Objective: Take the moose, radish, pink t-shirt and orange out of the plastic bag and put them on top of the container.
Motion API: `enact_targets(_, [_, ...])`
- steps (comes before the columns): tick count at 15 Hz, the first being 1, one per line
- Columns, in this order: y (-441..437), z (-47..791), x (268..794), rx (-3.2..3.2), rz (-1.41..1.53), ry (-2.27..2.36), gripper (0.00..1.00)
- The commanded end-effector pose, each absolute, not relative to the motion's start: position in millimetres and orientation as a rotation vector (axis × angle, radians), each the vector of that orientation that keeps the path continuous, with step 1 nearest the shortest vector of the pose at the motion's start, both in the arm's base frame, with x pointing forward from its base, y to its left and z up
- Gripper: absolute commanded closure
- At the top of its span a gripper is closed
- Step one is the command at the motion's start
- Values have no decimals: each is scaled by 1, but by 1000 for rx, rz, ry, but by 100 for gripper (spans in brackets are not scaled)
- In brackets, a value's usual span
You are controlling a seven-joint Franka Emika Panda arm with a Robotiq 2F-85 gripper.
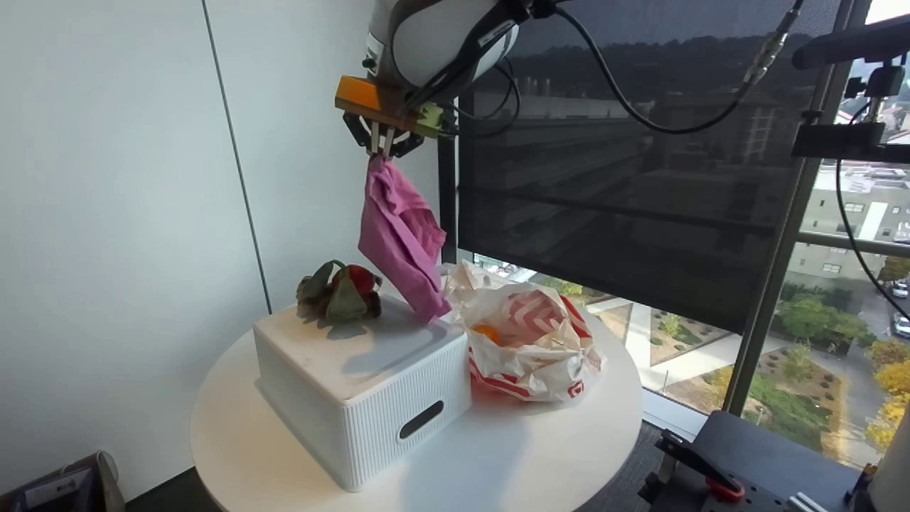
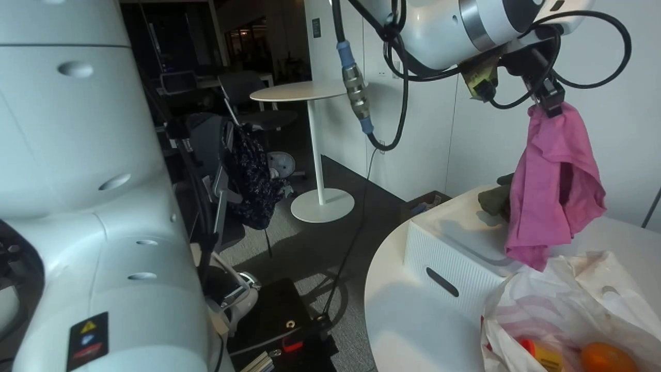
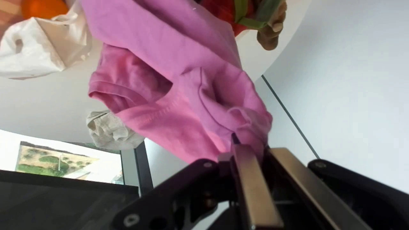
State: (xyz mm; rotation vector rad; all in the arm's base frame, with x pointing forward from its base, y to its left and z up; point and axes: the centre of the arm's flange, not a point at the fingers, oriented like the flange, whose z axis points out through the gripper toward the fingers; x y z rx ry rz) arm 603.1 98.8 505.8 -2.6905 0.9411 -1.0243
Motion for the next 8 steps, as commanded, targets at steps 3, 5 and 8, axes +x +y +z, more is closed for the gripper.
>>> enact_targets(3, [126, 529, 613, -2485, -1071, 767, 89])
enact_targets(5, [141, 517, 616, -2480, -1038, 712, 90])
enact_targets(8, [164, 476, 622, -2522, -933, 646, 89])
